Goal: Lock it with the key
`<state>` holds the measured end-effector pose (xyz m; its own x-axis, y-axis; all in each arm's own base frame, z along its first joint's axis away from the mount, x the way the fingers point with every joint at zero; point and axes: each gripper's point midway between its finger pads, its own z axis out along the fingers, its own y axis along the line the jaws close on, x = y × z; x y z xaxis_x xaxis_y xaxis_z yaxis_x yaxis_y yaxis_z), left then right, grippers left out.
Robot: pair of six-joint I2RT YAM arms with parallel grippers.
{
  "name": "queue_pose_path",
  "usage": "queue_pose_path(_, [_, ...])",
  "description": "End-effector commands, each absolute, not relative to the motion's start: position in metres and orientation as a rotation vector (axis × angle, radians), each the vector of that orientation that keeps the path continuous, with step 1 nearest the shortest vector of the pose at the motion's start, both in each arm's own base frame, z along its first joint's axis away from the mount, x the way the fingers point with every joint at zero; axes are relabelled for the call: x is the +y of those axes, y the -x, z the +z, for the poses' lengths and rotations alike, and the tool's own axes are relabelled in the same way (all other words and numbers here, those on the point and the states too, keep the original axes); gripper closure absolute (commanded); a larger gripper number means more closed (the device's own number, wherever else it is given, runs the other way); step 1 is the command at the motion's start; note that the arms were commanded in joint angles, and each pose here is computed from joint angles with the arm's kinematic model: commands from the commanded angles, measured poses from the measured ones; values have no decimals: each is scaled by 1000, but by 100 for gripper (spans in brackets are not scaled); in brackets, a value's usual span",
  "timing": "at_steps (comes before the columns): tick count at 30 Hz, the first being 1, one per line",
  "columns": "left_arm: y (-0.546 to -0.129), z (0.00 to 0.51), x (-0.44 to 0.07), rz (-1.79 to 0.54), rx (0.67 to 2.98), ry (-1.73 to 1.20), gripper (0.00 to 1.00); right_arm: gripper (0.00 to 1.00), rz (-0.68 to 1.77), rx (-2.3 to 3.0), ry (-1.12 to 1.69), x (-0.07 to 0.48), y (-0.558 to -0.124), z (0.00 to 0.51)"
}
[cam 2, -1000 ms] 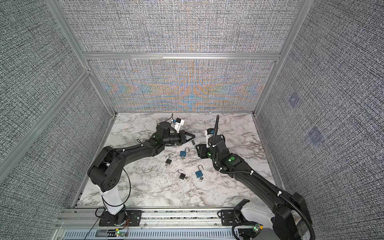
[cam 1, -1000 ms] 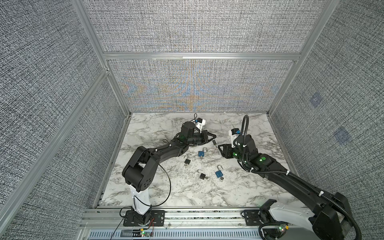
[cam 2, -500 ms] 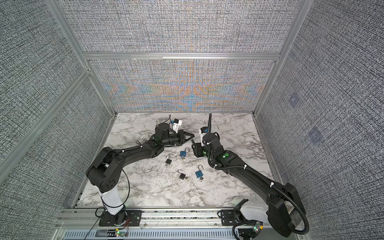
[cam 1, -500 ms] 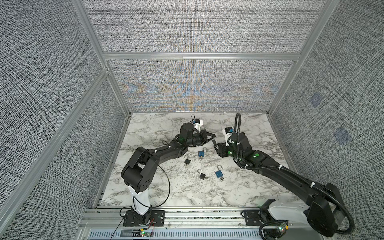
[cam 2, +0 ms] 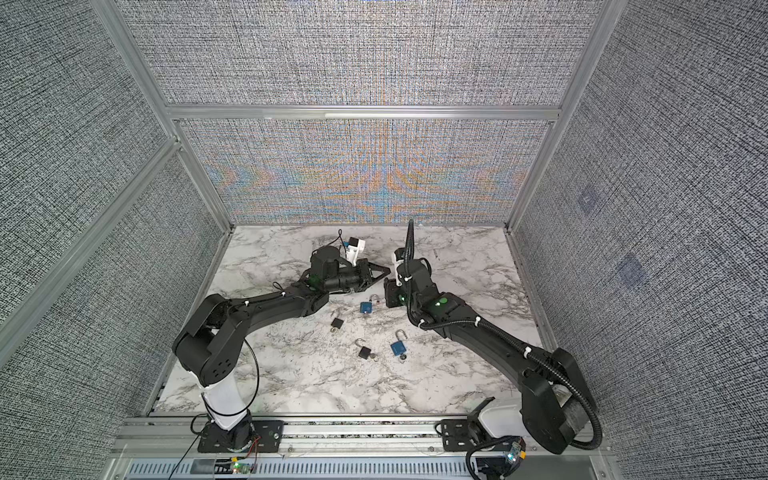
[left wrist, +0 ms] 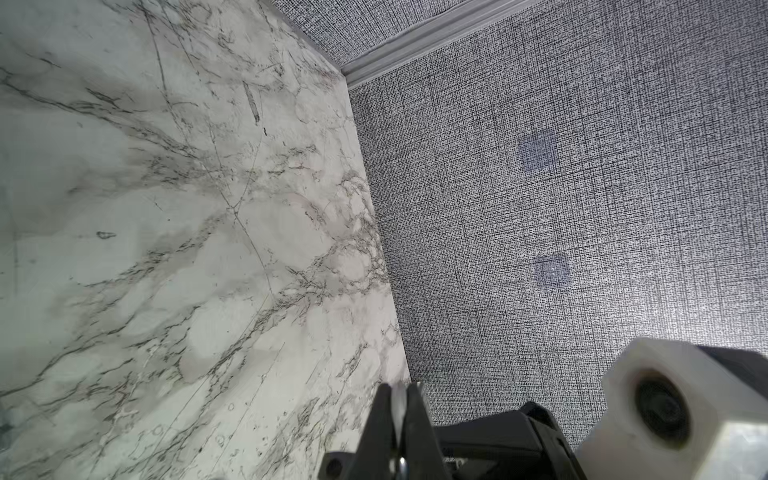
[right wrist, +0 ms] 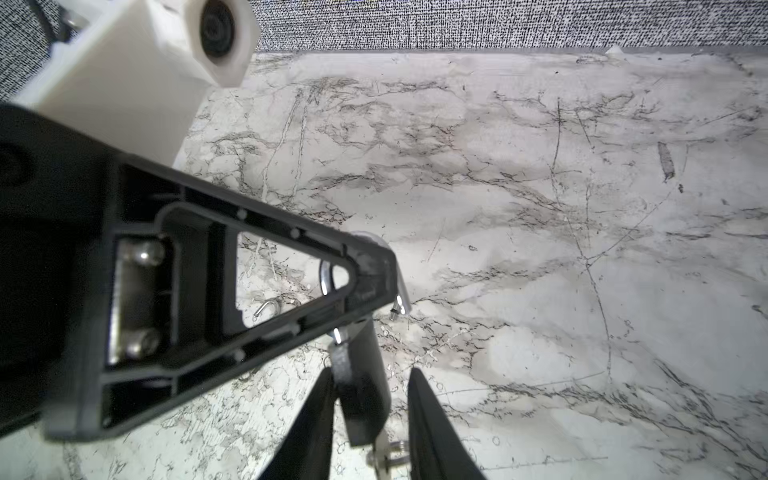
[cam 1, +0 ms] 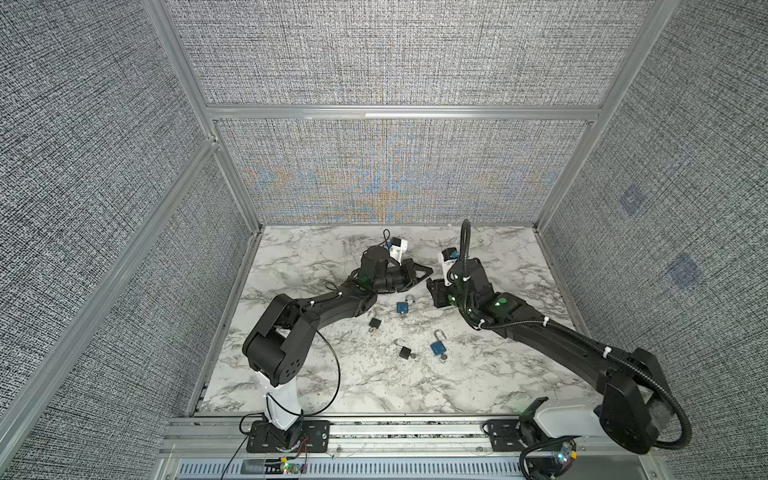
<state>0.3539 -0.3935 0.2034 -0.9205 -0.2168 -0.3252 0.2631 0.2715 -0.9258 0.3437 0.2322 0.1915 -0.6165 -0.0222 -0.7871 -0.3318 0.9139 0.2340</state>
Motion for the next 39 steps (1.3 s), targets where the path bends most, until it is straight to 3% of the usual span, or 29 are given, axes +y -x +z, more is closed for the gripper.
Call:
queue_pose_path(1, [-354, 216, -396, -1724, 2103, -77, 100, 70, 452, 2164, 244, 234, -349, 200])
queue_pose_path(16, [-352, 221, -399, -1748, 2090, -80, 100, 81, 445, 2169, 250, 237, -353, 198])
queue_pose_path(23, [-351, 221, -398, -1750, 2090, -81, 100, 100, 428, 2170, 241, 233, -353, 199])
queue_pose_path(35, [-355, 227, -392, -1727, 2066, -75, 100, 100, 441, 2182, 267, 230, -343, 203])
queue_pose_path(37, [-358, 228, -386, -1714, 2057, -67, 72, 100, 447, 2194, 276, 228, -341, 205])
queue_pose_path(39, [-362, 229, -380, -1694, 2052, -64, 60, 100, 492, 2203, 302, 229, -339, 209])
